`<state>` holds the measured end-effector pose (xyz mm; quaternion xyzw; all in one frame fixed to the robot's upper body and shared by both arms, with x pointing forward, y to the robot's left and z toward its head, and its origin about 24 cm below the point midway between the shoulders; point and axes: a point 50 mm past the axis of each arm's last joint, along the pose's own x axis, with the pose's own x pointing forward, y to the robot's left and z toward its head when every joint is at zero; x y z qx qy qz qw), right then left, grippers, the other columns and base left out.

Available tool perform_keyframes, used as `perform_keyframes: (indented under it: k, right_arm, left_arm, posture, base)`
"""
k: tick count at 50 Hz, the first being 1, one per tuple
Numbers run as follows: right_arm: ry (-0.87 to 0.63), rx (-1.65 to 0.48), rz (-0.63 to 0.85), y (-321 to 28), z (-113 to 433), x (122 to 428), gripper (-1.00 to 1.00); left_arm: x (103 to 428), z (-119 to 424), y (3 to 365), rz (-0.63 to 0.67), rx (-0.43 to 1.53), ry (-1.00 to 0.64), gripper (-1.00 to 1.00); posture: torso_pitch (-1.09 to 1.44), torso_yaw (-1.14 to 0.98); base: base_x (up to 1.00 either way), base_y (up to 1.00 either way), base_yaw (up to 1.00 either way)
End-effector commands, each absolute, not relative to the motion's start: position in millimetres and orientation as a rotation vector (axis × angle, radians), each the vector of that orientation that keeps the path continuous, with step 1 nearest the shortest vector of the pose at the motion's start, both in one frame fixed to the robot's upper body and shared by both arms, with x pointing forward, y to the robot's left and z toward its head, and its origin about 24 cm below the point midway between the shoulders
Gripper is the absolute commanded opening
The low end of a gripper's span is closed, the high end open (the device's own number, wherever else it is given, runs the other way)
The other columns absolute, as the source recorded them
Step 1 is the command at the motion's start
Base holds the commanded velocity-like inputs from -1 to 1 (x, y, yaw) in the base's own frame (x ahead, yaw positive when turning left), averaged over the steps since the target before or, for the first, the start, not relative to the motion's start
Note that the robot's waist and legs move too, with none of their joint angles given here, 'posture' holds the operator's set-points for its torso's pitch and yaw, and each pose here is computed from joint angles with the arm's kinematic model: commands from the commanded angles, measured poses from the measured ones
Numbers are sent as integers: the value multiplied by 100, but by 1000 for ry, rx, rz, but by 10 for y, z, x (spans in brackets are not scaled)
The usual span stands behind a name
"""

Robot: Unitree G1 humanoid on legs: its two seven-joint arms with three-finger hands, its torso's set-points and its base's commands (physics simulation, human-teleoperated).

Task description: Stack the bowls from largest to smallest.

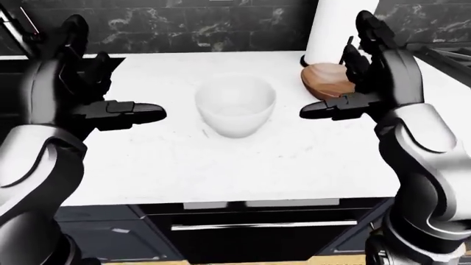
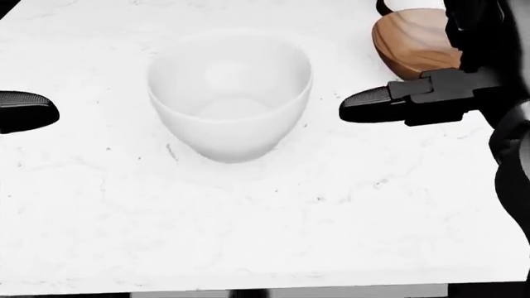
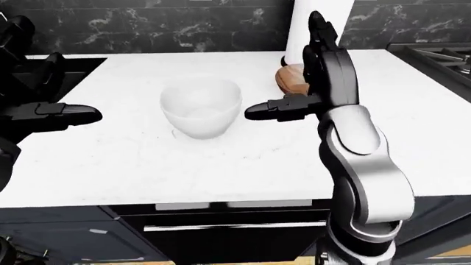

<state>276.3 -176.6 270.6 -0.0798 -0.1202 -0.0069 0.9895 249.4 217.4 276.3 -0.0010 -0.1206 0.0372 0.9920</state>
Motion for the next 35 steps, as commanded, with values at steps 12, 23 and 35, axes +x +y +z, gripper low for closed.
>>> perform_keyframes:
  k: [12,23,35]
  right_arm:
    - [-208,-464,-223,-2008,2727,3110,100]
    - [-147,-785,-337,-2066,2792,3412,100]
    - [-60,-943,-347,-2097,2717,3637,100]
  left_arm:
    - [2446,2873,2151,68,4,-324,100]
    - [2459,2866,2167,69,-15,-330,100]
    - [2457,2879,2187,80,-24,-334,100]
  posture:
    - [0,0]
    - [0,0]
    - [0,0]
  base:
    - [0,0,0]
    - [0,0,0]
    - [0,0,0]
